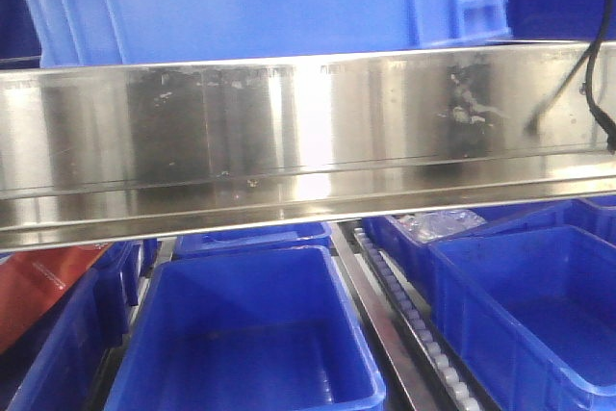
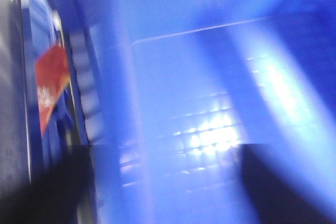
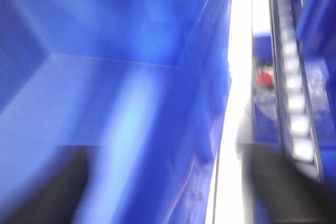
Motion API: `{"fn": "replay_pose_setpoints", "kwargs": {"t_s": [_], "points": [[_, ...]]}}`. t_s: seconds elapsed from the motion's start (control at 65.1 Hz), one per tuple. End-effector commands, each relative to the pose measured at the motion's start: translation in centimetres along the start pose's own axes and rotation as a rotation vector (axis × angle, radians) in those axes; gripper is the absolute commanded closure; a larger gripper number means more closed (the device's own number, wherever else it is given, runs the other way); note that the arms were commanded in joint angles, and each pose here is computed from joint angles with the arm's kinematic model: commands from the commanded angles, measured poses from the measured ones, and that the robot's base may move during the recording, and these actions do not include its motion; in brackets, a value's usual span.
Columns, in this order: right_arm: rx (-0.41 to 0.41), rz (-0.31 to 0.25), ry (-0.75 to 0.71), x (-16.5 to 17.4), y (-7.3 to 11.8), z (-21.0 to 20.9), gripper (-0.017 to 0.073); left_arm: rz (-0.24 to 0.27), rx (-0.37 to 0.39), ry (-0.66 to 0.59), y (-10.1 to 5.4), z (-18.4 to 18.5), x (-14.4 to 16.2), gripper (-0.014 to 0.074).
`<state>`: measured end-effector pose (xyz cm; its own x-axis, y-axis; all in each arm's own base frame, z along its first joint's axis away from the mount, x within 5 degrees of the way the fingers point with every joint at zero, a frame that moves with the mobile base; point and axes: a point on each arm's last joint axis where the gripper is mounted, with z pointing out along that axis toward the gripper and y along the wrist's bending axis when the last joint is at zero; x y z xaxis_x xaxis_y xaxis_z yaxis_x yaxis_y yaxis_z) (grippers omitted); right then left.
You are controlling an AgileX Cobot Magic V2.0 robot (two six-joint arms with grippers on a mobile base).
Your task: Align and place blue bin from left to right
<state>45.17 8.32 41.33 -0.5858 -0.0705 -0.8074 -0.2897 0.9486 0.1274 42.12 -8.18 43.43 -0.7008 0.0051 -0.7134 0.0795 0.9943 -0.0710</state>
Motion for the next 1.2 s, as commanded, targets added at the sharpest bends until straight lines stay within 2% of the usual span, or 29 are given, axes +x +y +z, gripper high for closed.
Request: {"fn": "replay_pose_setpoints", "kwargs": {"t_s": [0.0,0.092,0.277,0.353,0.415,0.492,0.569,0.615,0.676,0.876,0.968,1.091,1.183], "points": [[0.004,-0.019,-0.056,-0.8,0.2,-1.3,-0.0004,0.013,-0.010,-0.052,0.0,-1.5,-0.5,-0.0017],[0.003,-0.023,-0.075,-1.2,0.4,-2.4,0.0000,0.015,-0.017,-0.078,0.1,-2.7,-0.7,0.0015],[0.004,-0.036,-0.149,-2.4,1.1,-6.2,0.0001,0.019,-0.034,-0.165,0.5,-7.2,-1.1,0.0015],[0.009,-0.041,-0.185,-2.9,1.3,-8.3,0.0062,0.016,-0.030,-0.202,0.5,-9.2,-1.1,0.0026],[0.013,-0.044,-0.206,-3.1,1.4,-9.7,0.0168,0.014,-0.026,-0.231,0.6,-10.7,-1.1,0.0080],[0.016,-0.048,-0.221,-3.3,1.6,-11.3,0.0373,0.012,-0.026,-0.260,0.8,-12.3,-1.1,0.0211],[0.025,-0.048,-0.218,-3.2,1.4,-12.5,0.0587,0.018,-0.033,-0.273,1.0,-12.9,-1.0,0.0396],[0.026,-0.037,-0.214,-3.2,1.4,-12.9,0.0648,0.017,-0.035,-0.276,1.1,-13.1,-1.0,0.0529],[0.035,-0.025,-0.197,-3.0,1.0,-13.1,0.0624,0.017,-0.037,-0.272,1.1,-13.1,-1.0,0.0710],[0.071,0.019,-0.129,-1.8,-0.9,-12.2,0.0627,0.033,-0.077,-0.187,1.5,-11.3,0.2,0.0705],[0.082,0.035,-0.106,-1.0,-1.4,-11.8,0.0627,0.042,-0.095,-0.128,1.8,-11.2,1.8,0.0705],[0.093,0.044,-0.121,0.4,-1.5,-11.8,0.0627,0.050,-0.089,-0.216,2.0,-12.0,3.5,0.0705],[0.108,0.036,-0.186,1.2,-1.2,-13.3,0.0627,0.051,-0.067,-0.271,2.2,-12.5,6.0,0.0705]]}}
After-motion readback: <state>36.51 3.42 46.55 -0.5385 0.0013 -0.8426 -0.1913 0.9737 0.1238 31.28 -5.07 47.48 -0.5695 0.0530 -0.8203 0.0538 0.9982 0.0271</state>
